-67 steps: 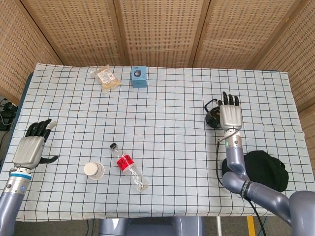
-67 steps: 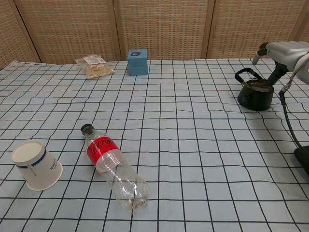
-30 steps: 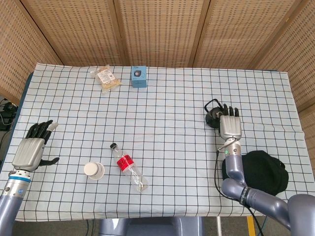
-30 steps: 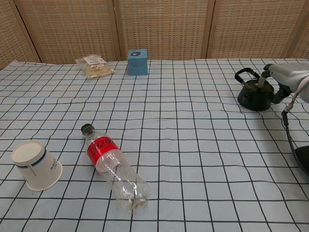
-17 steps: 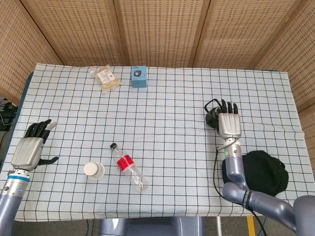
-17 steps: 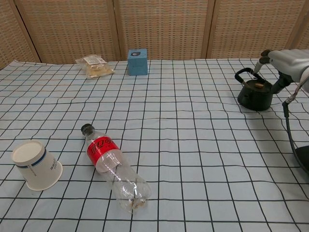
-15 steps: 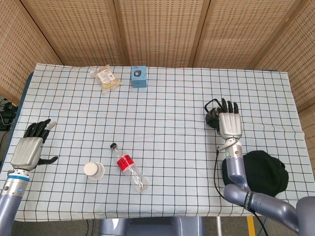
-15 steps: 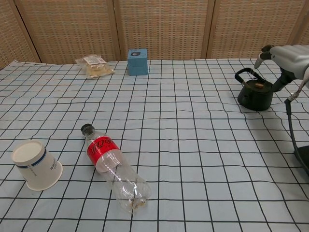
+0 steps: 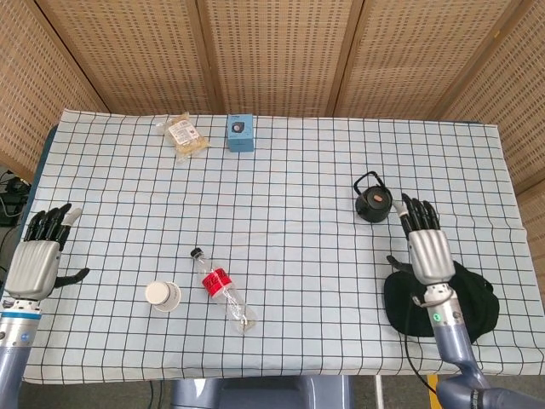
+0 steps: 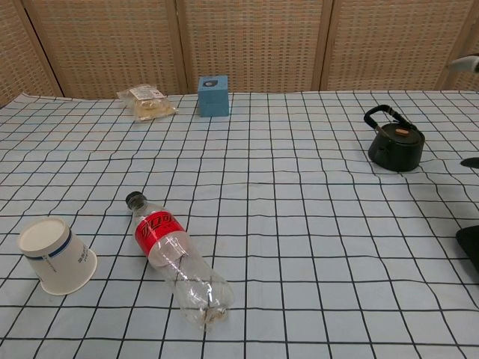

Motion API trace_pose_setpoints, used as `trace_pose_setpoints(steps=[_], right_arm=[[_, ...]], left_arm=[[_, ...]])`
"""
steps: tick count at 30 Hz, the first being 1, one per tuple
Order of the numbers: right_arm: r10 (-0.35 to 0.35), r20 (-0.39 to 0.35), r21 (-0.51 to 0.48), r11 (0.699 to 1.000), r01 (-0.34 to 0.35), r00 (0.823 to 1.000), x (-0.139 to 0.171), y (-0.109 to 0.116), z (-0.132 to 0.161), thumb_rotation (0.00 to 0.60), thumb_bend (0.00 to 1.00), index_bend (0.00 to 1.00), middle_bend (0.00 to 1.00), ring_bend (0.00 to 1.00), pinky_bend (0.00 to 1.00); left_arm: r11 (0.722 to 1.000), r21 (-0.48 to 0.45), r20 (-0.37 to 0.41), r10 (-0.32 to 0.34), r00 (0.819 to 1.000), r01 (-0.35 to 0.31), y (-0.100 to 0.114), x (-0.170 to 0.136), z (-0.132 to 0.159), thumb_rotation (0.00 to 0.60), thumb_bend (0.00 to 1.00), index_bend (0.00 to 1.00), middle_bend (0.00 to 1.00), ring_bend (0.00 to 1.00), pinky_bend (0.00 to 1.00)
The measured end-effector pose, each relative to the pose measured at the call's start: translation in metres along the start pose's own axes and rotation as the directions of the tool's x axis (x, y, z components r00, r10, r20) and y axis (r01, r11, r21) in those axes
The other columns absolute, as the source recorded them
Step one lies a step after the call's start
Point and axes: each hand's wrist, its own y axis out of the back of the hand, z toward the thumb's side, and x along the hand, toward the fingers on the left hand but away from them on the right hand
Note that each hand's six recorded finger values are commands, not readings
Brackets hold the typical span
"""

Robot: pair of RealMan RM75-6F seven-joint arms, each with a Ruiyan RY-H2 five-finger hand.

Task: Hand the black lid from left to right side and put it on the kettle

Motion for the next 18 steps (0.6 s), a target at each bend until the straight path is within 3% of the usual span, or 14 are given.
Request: trace_pose_setpoints(steps=[8,18], right_arm=[[-0.006,0.023,0.029,1.000,0.005,1.000,0.047,0.012,-0.030,0.600,0.15,0.04,0.00,0.00,0.00],[-0.029,-0.009,0.025,0.999,0.030,1.000,0.066,0.027,-0.026,0.600,0.15,0.04,0.00,0.00,0.00]], left_arm=[[0.999,0.038,-0.051,-0.009,0.999,0.010,-0.015,-0.021,-0.026,0.600,0.04,0.00,0.00,0.00,0.00],[1.000,0.011,-0.039,0.002,0.999,-0.002,-0.016,-0.032,-0.028,0.600,0.04,0.00,0.00,0.00,0.00]])
